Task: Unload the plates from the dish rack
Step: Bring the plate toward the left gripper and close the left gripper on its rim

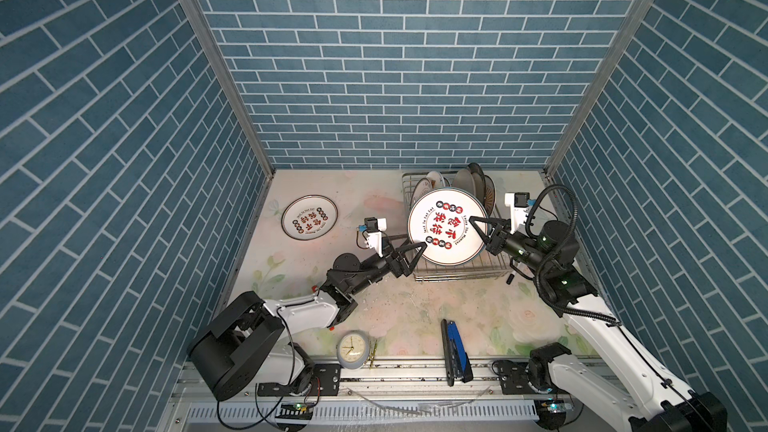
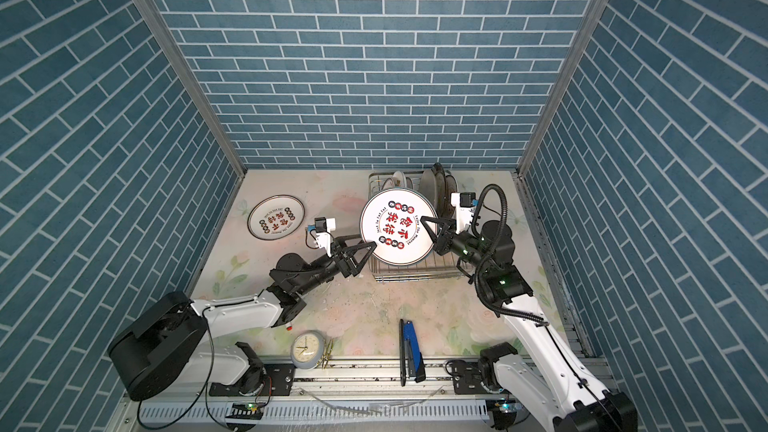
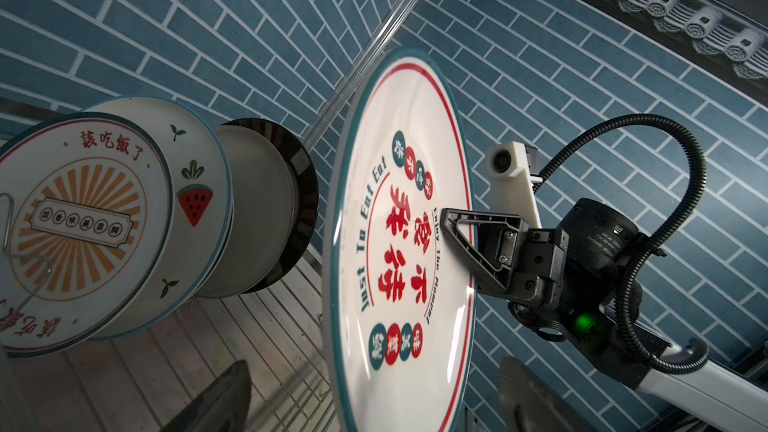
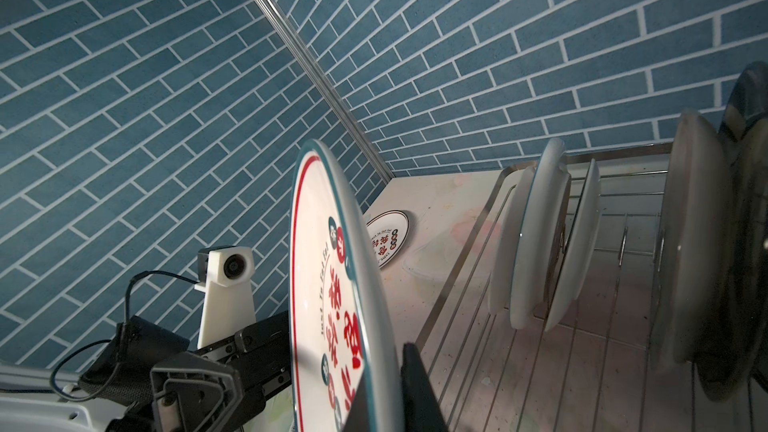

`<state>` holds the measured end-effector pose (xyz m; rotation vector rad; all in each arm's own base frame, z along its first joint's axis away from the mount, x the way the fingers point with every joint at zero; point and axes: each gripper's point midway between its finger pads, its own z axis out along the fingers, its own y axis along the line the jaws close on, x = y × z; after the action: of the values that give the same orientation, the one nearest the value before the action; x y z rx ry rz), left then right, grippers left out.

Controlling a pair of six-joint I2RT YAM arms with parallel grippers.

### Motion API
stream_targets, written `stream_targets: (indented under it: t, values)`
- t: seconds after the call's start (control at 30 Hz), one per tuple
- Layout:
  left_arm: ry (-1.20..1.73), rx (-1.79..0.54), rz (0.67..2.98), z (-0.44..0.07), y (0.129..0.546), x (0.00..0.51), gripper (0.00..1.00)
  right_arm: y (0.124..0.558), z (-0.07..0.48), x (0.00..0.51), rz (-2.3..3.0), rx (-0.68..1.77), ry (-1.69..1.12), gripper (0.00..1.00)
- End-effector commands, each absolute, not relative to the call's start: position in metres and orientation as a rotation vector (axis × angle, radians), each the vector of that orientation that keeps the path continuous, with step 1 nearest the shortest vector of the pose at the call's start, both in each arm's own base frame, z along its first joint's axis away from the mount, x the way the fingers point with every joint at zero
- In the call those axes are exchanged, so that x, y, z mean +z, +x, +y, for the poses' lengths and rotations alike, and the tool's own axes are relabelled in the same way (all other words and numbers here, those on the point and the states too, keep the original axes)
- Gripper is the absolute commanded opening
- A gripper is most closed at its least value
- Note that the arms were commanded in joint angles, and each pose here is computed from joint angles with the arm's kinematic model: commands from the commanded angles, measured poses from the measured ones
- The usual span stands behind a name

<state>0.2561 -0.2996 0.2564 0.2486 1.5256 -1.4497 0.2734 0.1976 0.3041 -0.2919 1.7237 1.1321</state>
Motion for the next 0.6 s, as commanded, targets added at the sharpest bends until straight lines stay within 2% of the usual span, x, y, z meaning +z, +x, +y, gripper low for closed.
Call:
stream_targets:
  t: [0.0,0.07,0.13,0.3,0.57]
  values:
    - [0.281,-1.502,1.462,-0.308,0.253,0.275,0.85,0.269,0.2,0.327,1.622,1.188,-0.317,0.0]
    - [0.263,-1.508,1.45,-0.306,0.254,0.275,0.78,0.272,0.201,0.326,1.631,1.18,-0.319,0.0]
    - [0.246,-1.486,1.472,-0.305,0.257,0.272,0.74,0.272,0.202,0.325,1.628,1.181,-0.321,0.0]
    - [0.209,-1.465,1.508,-0.304,0.261,0.266,0.52,0.273,0.202,0.321,1.617,1.169,-0.335,0.0]
    - [0.19,-1.467,1.532,-0.306,0.265,0.261,0.33,0.275,0.205,0.315,1.608,1.166,-0.361,0.0]
